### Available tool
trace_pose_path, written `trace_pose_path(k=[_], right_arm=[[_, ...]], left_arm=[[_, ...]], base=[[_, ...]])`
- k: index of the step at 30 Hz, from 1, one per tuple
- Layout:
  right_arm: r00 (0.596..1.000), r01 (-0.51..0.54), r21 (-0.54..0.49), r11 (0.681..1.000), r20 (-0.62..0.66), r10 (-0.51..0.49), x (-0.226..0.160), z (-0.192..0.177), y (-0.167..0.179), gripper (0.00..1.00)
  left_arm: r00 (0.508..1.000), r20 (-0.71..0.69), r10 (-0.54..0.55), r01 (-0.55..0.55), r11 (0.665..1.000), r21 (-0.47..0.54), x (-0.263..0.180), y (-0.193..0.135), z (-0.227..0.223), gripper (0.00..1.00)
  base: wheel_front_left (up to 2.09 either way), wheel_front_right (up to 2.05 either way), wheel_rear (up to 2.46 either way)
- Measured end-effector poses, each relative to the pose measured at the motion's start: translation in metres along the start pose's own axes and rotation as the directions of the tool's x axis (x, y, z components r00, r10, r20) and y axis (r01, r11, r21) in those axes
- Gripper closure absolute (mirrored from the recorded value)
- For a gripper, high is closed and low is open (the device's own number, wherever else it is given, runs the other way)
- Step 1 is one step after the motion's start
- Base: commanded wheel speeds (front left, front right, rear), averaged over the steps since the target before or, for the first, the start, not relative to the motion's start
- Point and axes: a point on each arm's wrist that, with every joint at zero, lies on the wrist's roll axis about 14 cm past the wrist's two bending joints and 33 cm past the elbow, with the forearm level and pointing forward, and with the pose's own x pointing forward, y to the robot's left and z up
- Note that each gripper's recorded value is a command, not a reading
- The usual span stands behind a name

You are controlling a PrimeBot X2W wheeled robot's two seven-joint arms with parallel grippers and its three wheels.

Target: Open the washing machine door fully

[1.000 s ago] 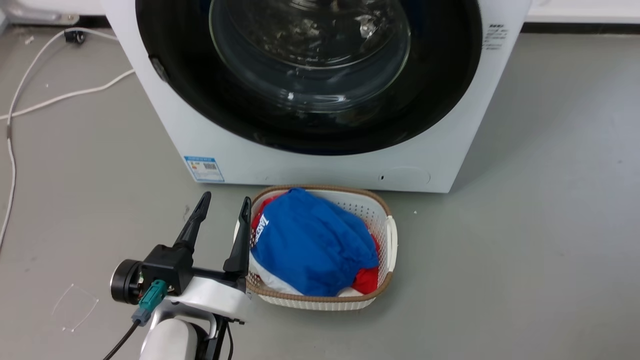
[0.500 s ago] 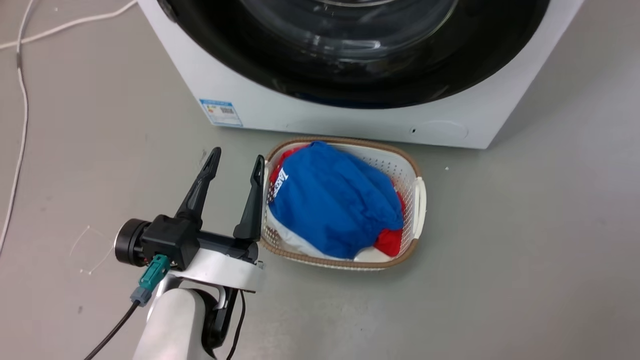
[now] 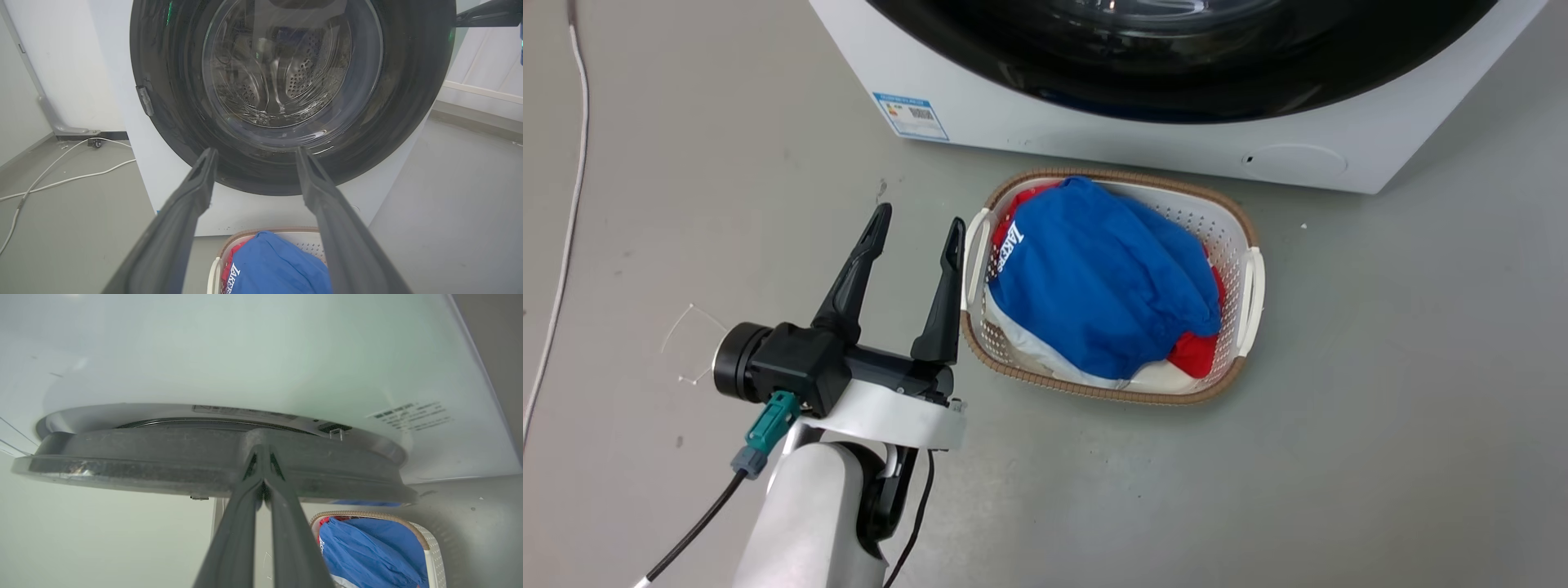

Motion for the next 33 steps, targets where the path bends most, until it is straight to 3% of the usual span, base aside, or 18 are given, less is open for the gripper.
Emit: trace_pose_path(k=[14, 24, 33], right_arm=[[0.996, 0.003, -0.02, 1.0, -0.09, -0.005, 0.026, -0.015, -0.004, 1.0], [0.967, 0.02, -0.002, 1.0, -0.252, -0.02, -0.005, -0.048, -0.002, 1.0], [0.907, -0.019, -0.002, 1.0, -0.421, 0.016, -0.036, -0.106, 0.013, 1.0]], left_arm=[[1.0, -0.024, 0.017, -0.017, 1.0, -0.01, 0.007, 0.005, -0.013, 0.0], [1.0, 0.0, 0.015, -0.015, 1.0, -0.011, -0.003, 0.001, 0.002, 0.0], [1.0, 0.018, 0.004, -0.004, 1.0, -0.017, -0.02, -0.007, 0.015, 0.0]], base=[[0.0, 0.0, 0.0], [0.0, 0.0, 0.0], [0.0, 0.0, 0.0]])
